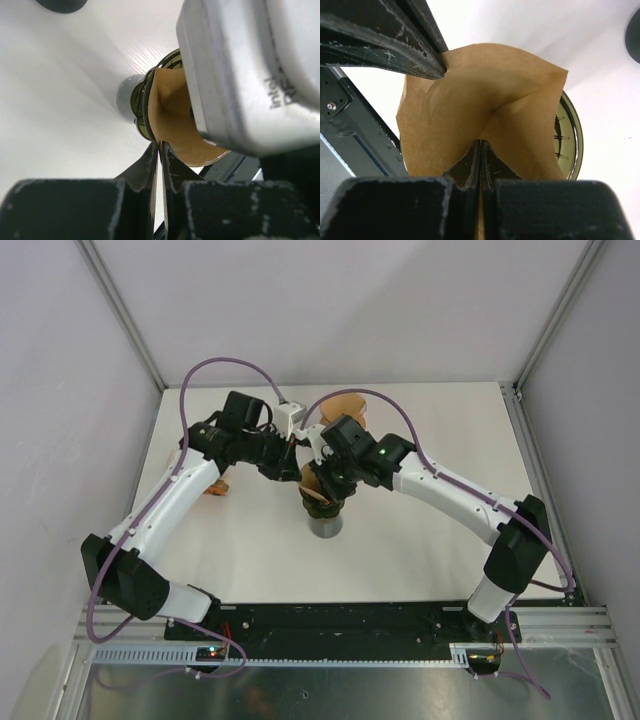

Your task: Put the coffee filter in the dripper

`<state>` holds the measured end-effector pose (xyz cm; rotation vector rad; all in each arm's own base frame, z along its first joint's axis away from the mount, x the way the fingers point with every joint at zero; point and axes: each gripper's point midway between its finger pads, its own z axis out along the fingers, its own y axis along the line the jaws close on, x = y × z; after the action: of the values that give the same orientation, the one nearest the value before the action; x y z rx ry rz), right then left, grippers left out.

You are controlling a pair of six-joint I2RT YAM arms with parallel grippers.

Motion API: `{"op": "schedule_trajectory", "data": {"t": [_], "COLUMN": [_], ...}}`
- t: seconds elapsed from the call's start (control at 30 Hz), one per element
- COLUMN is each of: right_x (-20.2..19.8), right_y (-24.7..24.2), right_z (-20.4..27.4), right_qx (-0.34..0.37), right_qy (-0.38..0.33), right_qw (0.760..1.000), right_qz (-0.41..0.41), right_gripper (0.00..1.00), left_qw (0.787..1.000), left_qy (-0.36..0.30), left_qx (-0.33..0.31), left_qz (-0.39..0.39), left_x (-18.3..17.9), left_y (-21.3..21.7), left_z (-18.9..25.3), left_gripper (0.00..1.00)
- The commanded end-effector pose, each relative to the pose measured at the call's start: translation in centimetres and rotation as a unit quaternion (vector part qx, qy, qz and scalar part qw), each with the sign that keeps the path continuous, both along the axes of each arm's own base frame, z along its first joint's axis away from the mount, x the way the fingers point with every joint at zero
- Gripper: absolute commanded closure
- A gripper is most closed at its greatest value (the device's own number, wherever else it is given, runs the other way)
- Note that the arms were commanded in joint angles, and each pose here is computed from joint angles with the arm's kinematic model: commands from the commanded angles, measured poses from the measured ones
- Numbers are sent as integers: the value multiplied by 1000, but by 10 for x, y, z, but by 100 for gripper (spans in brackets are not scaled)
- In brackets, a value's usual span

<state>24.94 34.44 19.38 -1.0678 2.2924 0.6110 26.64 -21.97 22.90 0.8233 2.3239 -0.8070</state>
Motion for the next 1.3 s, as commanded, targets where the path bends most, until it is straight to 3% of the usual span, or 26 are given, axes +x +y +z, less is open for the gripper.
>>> {"op": "schedule_trajectory", "data": {"t": [0.0,0.2,0.53,1.27], "right_x": [3,7,9,10], "right_y": [-1,1,0,10], "right_z": [15,18,8,5], "right_qx": [-9,-13,-36,-62], "right_qy": [-29,-40,-32,-42], "right_qw": [1000,999,999,997], "right_qz": [5,7,8,18], "right_gripper": [100,100,100,100], "left_qw": [998,998,997,989], "left_qy": [-49,-61,-65,-108], "left_qx": [-26,-18,-23,-29], "left_qz": [-16,-4,17,99], "left_x": [3,9,15,46], "left_y": [-8,-4,5,58], "left_z": [33,37,43,72], "left_gripper": [89,84,65,62]}}
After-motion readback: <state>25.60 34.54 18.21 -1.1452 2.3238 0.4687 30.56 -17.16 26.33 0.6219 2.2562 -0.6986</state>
